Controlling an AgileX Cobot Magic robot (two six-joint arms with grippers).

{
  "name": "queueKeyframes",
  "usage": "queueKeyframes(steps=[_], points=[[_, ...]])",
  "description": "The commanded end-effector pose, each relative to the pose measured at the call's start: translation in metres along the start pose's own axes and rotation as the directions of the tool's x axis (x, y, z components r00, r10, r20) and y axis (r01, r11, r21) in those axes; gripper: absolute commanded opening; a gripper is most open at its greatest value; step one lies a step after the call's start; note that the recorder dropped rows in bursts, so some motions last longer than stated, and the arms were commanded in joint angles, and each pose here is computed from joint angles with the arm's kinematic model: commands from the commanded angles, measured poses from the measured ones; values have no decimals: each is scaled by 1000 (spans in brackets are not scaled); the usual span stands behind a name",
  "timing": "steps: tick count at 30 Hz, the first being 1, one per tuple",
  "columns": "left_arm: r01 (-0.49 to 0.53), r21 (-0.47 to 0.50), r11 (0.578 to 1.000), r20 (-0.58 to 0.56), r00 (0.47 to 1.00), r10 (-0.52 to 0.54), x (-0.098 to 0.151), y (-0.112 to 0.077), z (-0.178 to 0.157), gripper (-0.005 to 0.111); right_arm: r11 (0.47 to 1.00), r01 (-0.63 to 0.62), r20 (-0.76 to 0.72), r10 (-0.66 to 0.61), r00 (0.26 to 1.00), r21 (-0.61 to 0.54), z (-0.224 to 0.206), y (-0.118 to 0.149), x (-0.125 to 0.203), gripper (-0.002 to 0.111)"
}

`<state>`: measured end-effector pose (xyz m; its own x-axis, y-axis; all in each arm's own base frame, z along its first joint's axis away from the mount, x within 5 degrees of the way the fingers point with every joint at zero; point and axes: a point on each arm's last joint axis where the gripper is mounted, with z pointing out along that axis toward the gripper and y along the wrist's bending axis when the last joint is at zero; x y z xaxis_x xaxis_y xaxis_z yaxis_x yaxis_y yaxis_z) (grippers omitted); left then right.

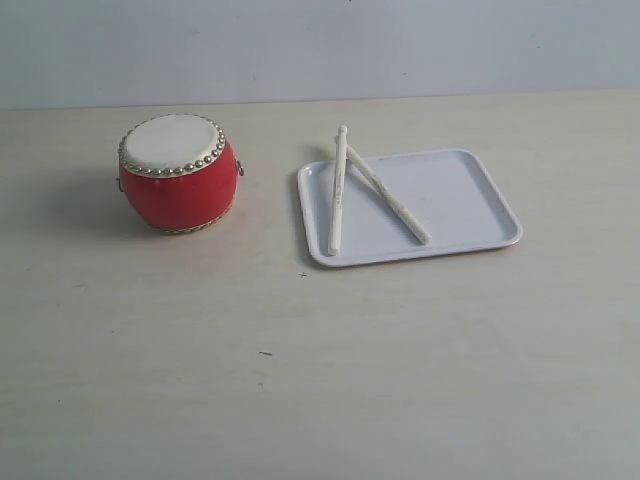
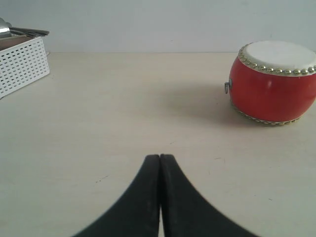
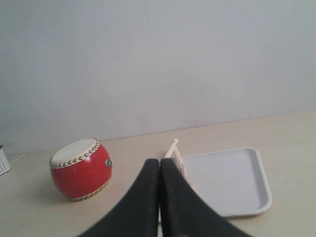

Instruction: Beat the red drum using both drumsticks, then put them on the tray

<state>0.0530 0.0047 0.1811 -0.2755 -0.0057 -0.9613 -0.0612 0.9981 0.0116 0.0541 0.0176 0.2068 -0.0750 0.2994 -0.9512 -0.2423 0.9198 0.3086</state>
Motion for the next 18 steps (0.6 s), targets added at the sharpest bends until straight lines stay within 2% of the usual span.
queueKeyframes(steps=[1,6,18], points=[[7,2,1000,2,1000,-7,1,0,0,0,1000,10,-6,-10,1000,-3,0,0,2,0],[122,46,991,2,993,-122,0,-4,0,0,1000,10,-6,-10,1000,-3,0,0,2,0],[127,48,991,1,992,-127,0,-4,0,0,1000,10,-6,-10,1000,-3,0,0,2,0]])
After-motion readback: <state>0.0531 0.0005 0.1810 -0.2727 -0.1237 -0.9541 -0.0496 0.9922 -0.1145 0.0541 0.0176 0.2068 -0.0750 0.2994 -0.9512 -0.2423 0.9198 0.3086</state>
